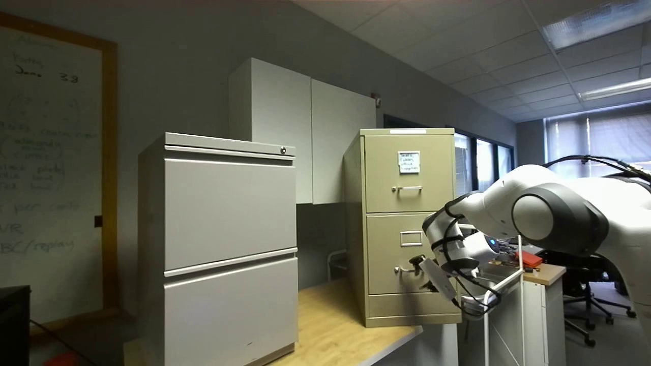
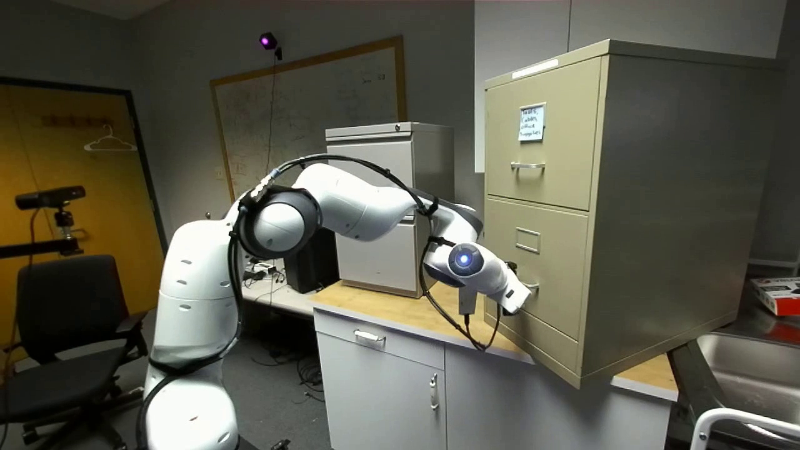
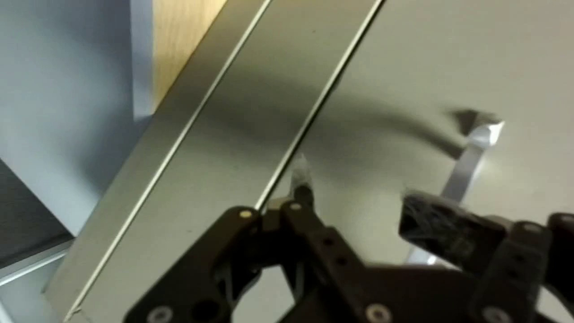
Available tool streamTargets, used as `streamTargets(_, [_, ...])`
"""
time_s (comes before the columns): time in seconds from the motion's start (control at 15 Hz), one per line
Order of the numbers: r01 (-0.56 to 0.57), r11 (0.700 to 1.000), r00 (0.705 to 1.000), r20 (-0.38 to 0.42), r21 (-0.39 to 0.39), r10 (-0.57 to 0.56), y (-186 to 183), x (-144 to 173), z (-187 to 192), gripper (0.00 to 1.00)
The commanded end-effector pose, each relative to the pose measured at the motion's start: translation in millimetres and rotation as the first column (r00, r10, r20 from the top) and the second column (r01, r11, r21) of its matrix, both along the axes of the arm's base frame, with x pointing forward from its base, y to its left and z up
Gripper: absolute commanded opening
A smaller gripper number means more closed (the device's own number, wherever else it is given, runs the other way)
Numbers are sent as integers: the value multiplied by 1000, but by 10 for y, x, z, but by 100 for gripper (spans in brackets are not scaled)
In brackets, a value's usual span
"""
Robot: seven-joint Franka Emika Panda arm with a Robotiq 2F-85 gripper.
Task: Open the bottom drawer of the cabinet at the right
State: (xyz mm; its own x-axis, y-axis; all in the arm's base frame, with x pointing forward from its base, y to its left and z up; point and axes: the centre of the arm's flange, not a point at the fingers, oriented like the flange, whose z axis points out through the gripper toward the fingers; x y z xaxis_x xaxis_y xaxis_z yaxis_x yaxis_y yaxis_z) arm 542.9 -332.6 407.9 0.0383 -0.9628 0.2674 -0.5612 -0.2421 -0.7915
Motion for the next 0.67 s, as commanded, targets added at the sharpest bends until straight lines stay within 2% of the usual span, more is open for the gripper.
streamTargets(0.0, [102, 994, 993, 51, 39, -104, -116, -366, -355, 83])
streamTargets(0.13, [136, 988, 984, 108, 68, -142, -212, -426, -402, 99])
streamTargets(0.33, [140, 986, 971, 180, 91, -154, -279, -436, -362, 100])
streamTargets(0.6, [122, 987, 962, 231, 105, -144, -254, -460, -377, 100])
